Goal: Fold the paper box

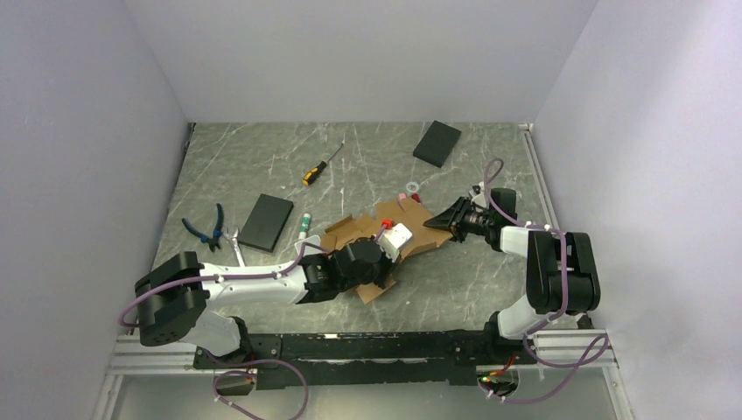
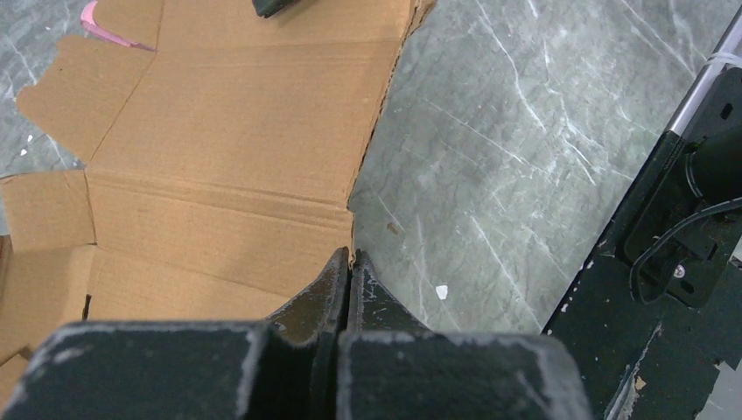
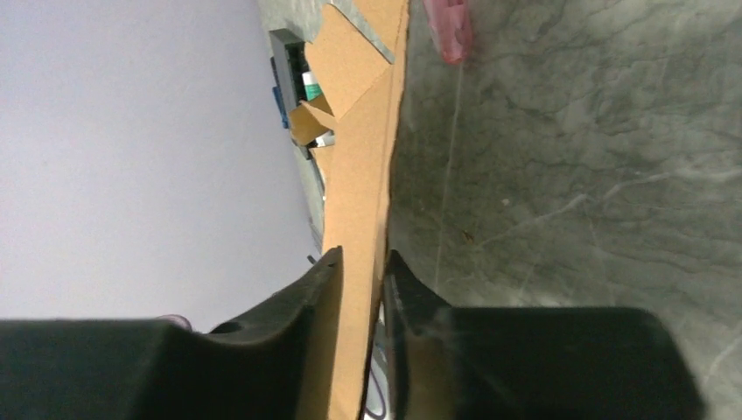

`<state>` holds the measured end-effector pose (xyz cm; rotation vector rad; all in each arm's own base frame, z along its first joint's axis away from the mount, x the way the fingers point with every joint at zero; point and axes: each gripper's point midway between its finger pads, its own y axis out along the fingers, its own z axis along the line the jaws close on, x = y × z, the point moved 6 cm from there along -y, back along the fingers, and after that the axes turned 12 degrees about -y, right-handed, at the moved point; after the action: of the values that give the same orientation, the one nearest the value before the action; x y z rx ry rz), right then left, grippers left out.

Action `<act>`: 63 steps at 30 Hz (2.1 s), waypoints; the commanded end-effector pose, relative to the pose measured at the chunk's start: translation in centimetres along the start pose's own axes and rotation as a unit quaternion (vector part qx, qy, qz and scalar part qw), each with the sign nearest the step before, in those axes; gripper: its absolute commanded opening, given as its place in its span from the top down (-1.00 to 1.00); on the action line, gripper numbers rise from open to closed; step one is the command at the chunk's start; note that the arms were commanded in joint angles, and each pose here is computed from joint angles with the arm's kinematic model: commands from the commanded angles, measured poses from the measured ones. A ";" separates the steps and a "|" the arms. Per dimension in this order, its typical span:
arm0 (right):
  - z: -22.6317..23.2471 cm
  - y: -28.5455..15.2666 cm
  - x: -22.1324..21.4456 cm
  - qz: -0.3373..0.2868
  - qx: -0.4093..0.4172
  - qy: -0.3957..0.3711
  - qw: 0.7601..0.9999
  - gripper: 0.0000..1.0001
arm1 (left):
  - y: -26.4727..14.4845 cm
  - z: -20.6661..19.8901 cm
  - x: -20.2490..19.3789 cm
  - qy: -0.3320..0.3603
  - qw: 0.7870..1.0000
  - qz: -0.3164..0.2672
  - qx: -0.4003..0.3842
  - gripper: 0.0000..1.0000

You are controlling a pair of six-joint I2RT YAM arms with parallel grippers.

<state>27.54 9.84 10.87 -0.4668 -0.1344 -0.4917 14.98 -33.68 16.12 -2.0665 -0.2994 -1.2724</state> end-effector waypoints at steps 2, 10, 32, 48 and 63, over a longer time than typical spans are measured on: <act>1.7 -0.1 1.2 -0.003 0.038 -0.060 0.997 0.65 | -0.7 -1.1 1.4 -0.009 0.999 -0.026 -0.026 1.00; 3.3 -2.0 2.2 -0.015 0.044 -0.241 0.970 1.00 | -2.1 -1.2 1.3 -0.044 0.998 -0.013 -0.029 0.36; 10.0 -9.1 1.8 -0.049 0.063 -0.589 0.804 1.00 | -12.4 7.1 3.6 -0.002 0.977 -0.211 0.031 -0.93; 10.5 -9.5 1.7 -0.052 0.078 -0.588 0.803 1.00 | -1.9 11.1 5.4 -0.074 0.992 -0.088 0.046 -0.72; 10.6 -9.6 1.7 -0.051 0.079 -0.580 0.809 1.00 | 1.2 12.9 4.2 -0.043 0.995 -0.025 0.090 0.55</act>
<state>23.94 6.51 22.57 -0.5770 -1.3078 -0.2236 25.70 -26.16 14.14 -1.9926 -0.4835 -1.0865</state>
